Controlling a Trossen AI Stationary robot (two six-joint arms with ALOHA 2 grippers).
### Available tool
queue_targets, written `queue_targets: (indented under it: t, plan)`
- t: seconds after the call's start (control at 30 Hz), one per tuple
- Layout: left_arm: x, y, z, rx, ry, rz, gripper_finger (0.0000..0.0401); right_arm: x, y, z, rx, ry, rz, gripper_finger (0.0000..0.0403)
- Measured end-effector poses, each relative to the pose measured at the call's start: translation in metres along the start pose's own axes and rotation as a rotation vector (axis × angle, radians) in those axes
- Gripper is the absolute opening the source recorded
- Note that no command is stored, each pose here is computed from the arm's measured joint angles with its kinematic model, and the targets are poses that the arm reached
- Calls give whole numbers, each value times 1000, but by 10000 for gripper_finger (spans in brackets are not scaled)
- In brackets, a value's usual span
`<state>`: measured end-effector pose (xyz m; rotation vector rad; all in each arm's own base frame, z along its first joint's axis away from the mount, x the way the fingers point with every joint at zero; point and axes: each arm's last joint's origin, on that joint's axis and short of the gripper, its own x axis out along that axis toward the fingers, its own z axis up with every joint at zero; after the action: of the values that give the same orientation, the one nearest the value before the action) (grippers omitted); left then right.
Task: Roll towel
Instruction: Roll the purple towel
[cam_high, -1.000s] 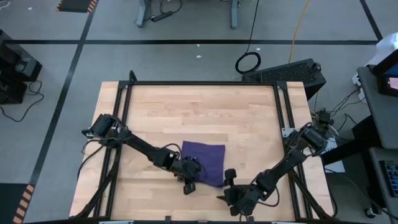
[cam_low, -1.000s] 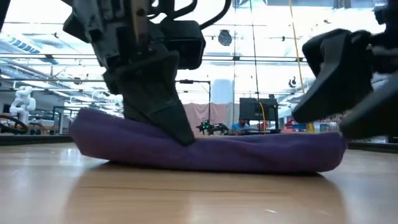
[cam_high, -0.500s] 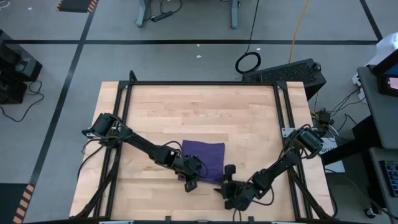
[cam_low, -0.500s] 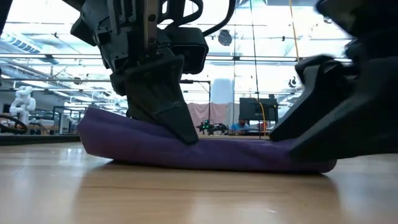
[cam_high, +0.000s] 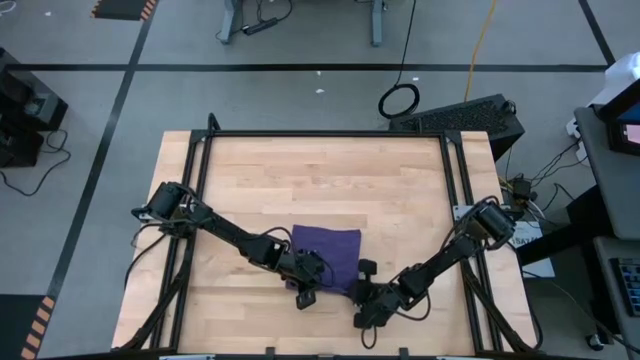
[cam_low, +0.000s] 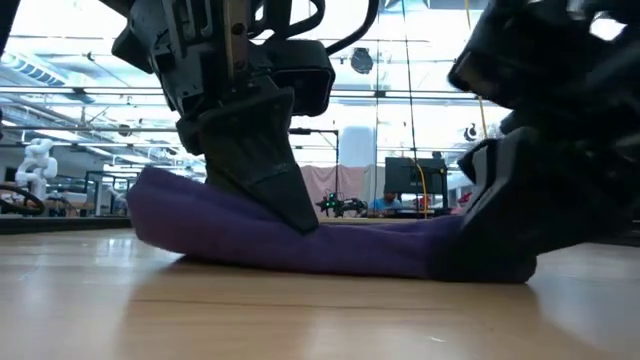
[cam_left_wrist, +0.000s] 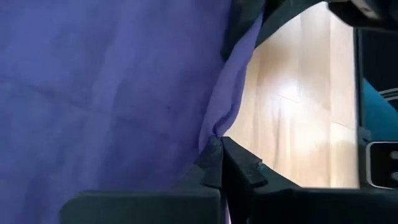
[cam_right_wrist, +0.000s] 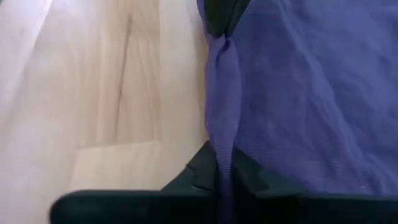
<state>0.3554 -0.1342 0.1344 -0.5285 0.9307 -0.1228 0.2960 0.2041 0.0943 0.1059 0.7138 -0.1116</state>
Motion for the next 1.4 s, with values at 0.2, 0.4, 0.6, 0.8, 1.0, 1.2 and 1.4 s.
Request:
queue_targets:
  t: [0.2,0.4,0.6,0.8,1.0,1.2,1.4]
  plan:
    - [-8,-11,-4,158,-3,6,53,5,-8,9,151,63,73,3]
    - [-37,-33,-9,328,-34,44,114,3,-16,17,232,109,106,1]
    - [-40,-67,-33,599,-189,176,141,12,-30,28,402,174,184,1]
    - [-21,-73,-59,689,-252,373,144,12,-35,46,456,148,316,0]
    - [-3,-68,-68,679,-241,388,144,12,-38,55,458,94,339,0]
    - [2,-58,-64,640,-198,383,141,12,-39,56,463,84,343,0]
    - [2,-53,-59,629,-195,389,96,11,-37,55,476,87,349,0]
